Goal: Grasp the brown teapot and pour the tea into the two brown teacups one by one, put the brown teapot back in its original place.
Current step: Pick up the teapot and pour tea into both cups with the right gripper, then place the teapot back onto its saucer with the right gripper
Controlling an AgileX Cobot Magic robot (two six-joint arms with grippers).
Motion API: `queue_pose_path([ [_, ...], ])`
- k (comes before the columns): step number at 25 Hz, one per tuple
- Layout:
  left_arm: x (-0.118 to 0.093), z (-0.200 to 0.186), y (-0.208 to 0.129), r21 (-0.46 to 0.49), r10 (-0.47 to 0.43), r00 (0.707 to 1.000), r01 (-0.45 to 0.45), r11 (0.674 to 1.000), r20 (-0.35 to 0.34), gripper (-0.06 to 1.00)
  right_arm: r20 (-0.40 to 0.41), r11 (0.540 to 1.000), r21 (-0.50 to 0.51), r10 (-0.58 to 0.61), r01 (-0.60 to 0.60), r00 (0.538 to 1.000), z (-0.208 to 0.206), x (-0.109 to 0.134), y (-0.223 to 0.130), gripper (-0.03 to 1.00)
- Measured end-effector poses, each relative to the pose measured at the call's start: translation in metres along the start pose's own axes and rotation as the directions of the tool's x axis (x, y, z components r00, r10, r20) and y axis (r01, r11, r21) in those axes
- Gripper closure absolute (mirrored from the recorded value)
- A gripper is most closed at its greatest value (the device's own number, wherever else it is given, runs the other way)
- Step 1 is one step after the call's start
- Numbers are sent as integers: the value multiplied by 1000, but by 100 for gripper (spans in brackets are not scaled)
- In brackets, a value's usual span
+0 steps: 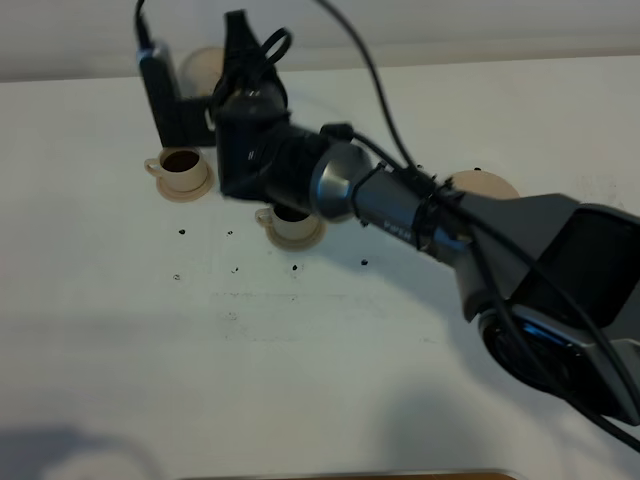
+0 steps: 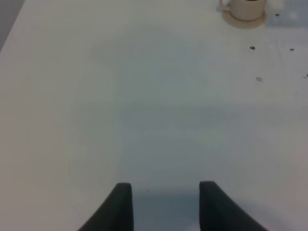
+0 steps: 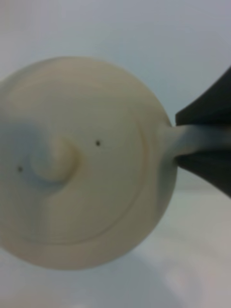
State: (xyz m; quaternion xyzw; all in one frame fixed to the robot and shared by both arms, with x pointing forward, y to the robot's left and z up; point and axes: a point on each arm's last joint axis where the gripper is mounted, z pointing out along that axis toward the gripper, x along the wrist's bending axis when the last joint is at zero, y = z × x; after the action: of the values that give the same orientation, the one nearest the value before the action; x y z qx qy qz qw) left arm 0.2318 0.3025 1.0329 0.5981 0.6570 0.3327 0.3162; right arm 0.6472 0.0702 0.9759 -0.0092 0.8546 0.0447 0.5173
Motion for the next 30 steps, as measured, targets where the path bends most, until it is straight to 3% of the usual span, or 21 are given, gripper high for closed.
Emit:
queue_pose_path([
  [5, 0, 0, 0, 0, 0, 1000, 0, 1000, 0, 63, -129, 971, 31, 240, -238, 962, 3, -10, -14, 86],
  [12, 0, 0, 0, 0, 0, 1000, 0, 1000, 0, 63, -281, 891, 97, 451, -443, 847, 13, -4, -28, 86],
  [24, 0, 0, 0, 0, 0, 1000, 0, 1000, 0, 63, -435, 735, 234, 664, -636, 608, 17, 3, -38, 86],
  [30, 0, 0, 0, 0, 0, 1000, 0, 1000, 0, 63, -459, 683, 285, 713, -672, 531, 19, 0, -44, 86],
])
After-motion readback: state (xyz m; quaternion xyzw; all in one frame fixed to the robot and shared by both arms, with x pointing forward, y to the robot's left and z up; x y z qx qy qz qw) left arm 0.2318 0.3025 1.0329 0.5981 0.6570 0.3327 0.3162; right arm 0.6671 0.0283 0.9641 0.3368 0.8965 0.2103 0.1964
